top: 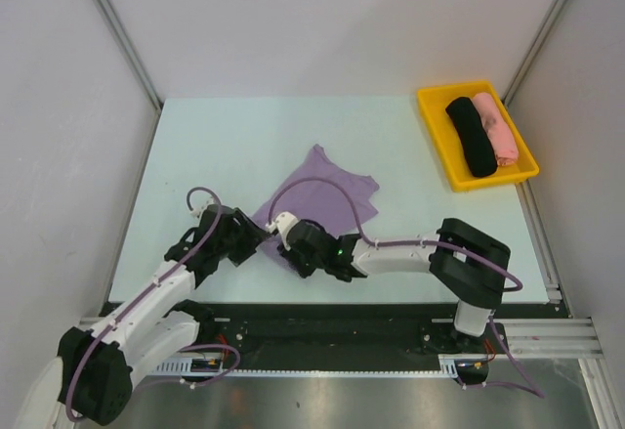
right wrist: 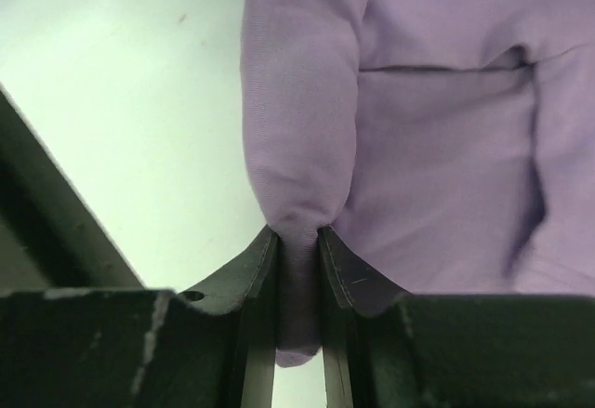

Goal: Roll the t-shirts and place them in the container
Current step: Roll the T-shirt to the center of the board.

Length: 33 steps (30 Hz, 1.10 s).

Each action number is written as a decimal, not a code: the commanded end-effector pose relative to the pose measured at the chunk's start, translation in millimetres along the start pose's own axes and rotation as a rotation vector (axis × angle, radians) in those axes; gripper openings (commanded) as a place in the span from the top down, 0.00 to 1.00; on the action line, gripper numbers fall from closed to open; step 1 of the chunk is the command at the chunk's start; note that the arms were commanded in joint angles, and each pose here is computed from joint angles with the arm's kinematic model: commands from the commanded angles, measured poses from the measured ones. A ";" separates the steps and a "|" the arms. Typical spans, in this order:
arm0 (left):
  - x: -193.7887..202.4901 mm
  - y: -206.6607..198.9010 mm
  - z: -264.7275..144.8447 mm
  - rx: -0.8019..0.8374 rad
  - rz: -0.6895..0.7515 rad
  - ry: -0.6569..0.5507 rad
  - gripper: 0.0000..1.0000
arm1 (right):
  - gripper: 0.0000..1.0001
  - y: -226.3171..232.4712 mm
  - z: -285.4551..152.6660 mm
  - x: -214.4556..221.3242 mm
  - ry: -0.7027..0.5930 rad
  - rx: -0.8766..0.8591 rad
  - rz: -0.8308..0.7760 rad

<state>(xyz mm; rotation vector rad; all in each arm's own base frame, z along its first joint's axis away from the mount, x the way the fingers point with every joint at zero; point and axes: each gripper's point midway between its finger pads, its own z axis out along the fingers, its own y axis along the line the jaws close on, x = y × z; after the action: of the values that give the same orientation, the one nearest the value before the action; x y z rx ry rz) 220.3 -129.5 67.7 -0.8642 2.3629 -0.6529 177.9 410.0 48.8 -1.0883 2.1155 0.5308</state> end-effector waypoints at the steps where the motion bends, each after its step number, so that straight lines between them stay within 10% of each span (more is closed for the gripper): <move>1: -12.8 -26.3 -14.5 0.102 0.051 -0.033 0.36 | 0.76 17.6 -7.4 -1.0 0.034 -0.263 0.198; 15: -10.4 -53.4 6.3 0.218 0.121 0.000 0.85 | 0.76 -17.8 0.2 14.0 0.102 -0.389 0.490; 21: -7.8 -49.9 25.2 0.199 0.112 0.015 0.90 | 0.74 -24.4 1.6 12.6 0.098 -0.371 0.522; 33: -4.0 -34.9 58.8 0.129 0.102 0.033 0.92 | 0.40 -52.4 -37.7 -16.0 -0.030 -0.045 0.378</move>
<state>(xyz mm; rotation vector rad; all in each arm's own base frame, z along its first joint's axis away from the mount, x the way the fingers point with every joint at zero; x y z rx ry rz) 261.7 -164.2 43.7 -0.6897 2.3869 -0.7699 203.8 377.4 52.5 -0.7084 2.4220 0.9837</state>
